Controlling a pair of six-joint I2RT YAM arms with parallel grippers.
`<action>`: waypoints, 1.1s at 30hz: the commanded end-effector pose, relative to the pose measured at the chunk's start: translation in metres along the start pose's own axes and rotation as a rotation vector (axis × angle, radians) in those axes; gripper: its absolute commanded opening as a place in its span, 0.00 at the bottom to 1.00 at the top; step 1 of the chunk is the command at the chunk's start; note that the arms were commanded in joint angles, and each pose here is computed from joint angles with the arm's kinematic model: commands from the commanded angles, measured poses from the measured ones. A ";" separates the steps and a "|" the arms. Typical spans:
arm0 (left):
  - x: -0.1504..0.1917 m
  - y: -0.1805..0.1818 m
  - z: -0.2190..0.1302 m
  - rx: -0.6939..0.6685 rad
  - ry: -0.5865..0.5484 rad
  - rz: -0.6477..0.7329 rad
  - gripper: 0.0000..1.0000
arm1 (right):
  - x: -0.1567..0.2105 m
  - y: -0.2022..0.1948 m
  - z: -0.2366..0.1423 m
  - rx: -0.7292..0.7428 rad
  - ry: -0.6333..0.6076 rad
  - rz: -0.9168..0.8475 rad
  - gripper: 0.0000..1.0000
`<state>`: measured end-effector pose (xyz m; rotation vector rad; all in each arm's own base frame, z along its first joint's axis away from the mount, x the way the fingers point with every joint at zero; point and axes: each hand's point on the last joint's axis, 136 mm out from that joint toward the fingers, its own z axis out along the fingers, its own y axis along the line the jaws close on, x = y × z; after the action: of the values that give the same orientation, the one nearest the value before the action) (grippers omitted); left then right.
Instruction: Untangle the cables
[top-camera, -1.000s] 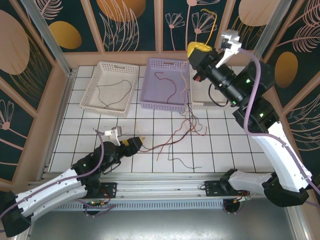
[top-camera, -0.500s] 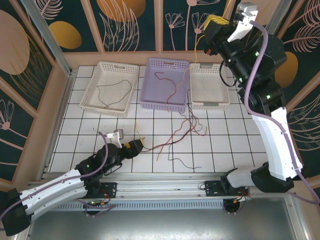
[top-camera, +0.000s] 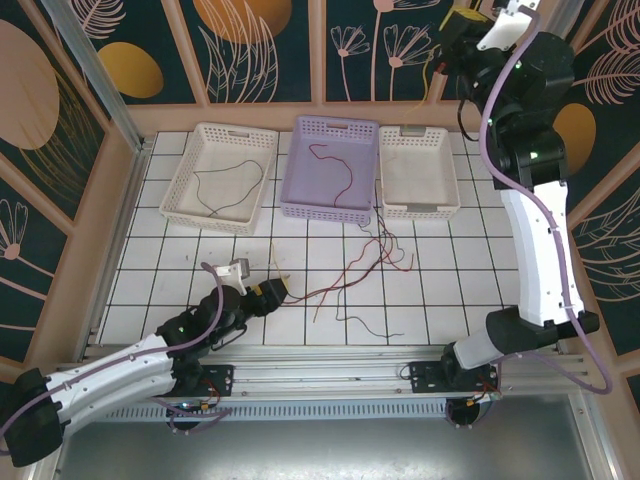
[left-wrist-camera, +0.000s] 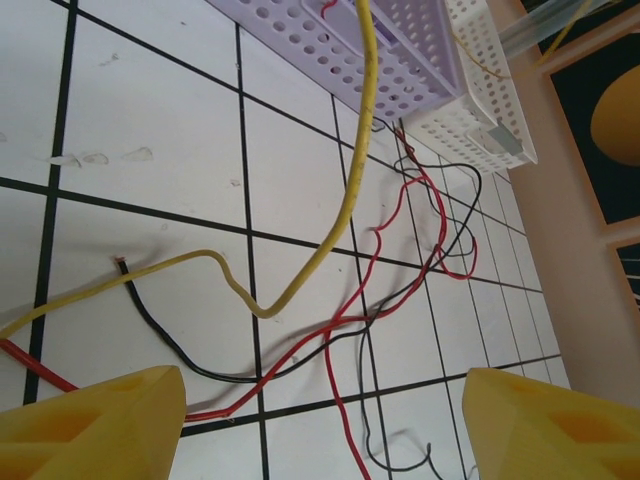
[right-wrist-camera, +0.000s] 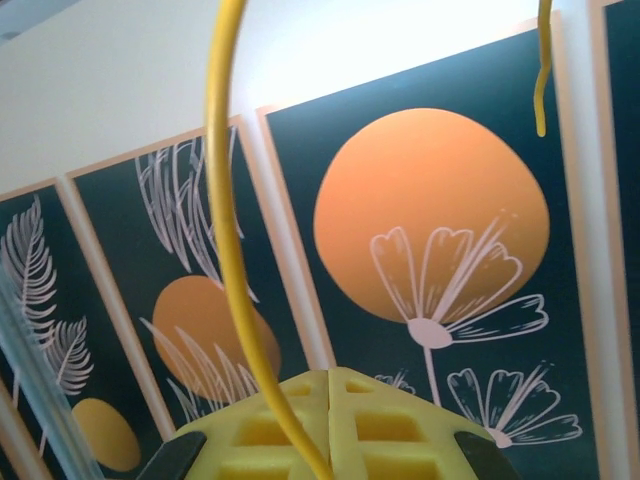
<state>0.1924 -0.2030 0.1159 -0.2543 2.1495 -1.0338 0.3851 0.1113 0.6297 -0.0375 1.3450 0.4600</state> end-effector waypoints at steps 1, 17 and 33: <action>-0.003 0.005 0.001 -0.025 -0.023 -0.002 0.73 | -0.020 -0.006 0.000 -0.009 -0.059 0.026 0.00; -0.001 0.000 0.026 -0.086 0.007 0.054 0.66 | 0.015 -0.096 0.036 0.123 -0.002 0.102 0.00; 0.002 0.000 0.038 -0.099 0.020 0.056 0.38 | 0.147 -0.097 0.036 0.293 0.154 -0.129 0.00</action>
<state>0.2095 -0.2179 0.0808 -0.2323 2.2705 -0.8624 0.4939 0.0736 0.4297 0.1296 1.6792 0.2758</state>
